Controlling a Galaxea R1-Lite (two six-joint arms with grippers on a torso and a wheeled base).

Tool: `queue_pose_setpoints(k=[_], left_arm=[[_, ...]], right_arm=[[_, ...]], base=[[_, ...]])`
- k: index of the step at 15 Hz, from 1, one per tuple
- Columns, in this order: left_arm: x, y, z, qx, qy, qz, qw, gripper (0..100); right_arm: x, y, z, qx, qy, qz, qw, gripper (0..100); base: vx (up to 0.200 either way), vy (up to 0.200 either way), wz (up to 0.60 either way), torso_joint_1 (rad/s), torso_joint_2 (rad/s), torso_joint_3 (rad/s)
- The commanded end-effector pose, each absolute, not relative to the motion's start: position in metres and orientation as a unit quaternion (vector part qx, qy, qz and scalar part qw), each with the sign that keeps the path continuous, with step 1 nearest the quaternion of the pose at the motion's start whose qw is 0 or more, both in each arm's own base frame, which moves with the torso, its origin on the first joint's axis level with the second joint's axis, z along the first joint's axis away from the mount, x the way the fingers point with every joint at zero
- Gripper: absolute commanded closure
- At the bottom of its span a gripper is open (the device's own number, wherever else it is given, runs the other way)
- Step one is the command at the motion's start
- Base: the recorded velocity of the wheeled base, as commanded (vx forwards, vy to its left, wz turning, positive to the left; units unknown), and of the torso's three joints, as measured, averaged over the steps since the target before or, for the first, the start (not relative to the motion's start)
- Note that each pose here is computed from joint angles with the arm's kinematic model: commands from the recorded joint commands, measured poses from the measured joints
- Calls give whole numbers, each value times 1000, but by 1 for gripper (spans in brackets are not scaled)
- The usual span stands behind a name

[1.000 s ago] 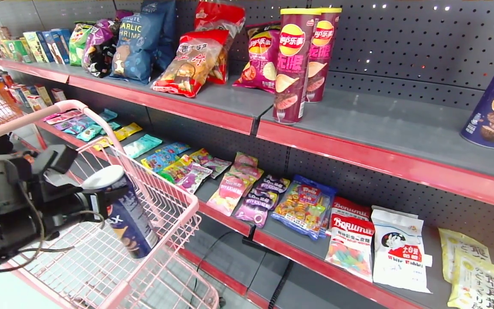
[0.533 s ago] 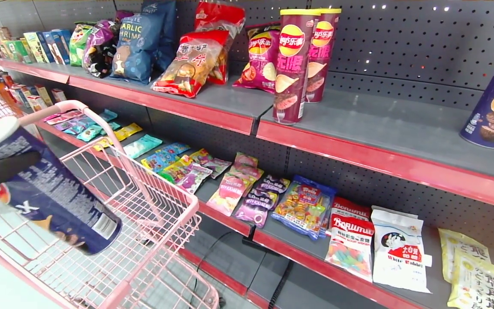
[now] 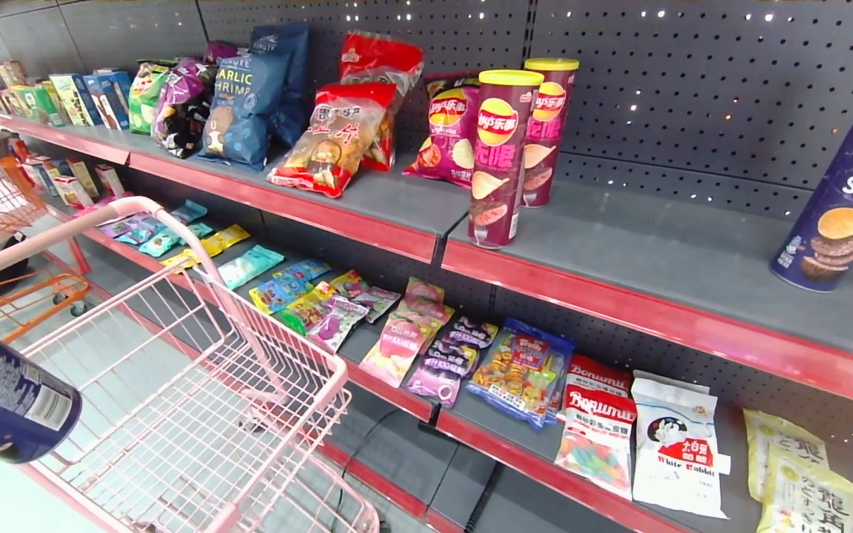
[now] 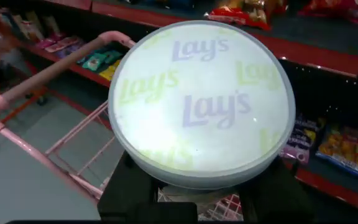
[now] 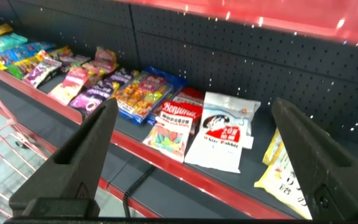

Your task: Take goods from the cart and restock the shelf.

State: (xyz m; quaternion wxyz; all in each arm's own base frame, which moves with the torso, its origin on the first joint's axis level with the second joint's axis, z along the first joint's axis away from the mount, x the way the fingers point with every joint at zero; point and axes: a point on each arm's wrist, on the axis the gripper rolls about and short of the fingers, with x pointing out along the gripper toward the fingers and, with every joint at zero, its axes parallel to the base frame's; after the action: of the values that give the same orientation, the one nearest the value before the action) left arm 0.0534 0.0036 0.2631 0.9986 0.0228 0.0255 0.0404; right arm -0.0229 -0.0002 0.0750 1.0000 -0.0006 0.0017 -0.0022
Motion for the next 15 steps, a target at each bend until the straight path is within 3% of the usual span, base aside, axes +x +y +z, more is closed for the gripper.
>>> queue_pose_setpoints(k=[1, 8, 12, 15], left_arm=[[47, 3, 259, 23, 20, 41, 999, 100], [35, 1, 252, 33, 9, 17, 999, 100], [30, 1, 251, 54, 2, 15, 998, 100], [25, 0, 242, 58, 2, 2, 998, 100]], right_arm=[[-23, 0, 75, -2, 2, -2, 1000, 0], [-23, 0, 75, -2, 2, -2, 1000, 0], [-23, 0, 75, -1, 2, -3, 1000, 0], [-23, 0, 75, -1, 2, -2, 1000, 0]], base=[[0, 0, 0, 193, -540, -339], [0, 0, 0, 227, -569, -343], [0, 0, -600, 161, -392, -223], [0, 0, -600, 33, -45, -35]])
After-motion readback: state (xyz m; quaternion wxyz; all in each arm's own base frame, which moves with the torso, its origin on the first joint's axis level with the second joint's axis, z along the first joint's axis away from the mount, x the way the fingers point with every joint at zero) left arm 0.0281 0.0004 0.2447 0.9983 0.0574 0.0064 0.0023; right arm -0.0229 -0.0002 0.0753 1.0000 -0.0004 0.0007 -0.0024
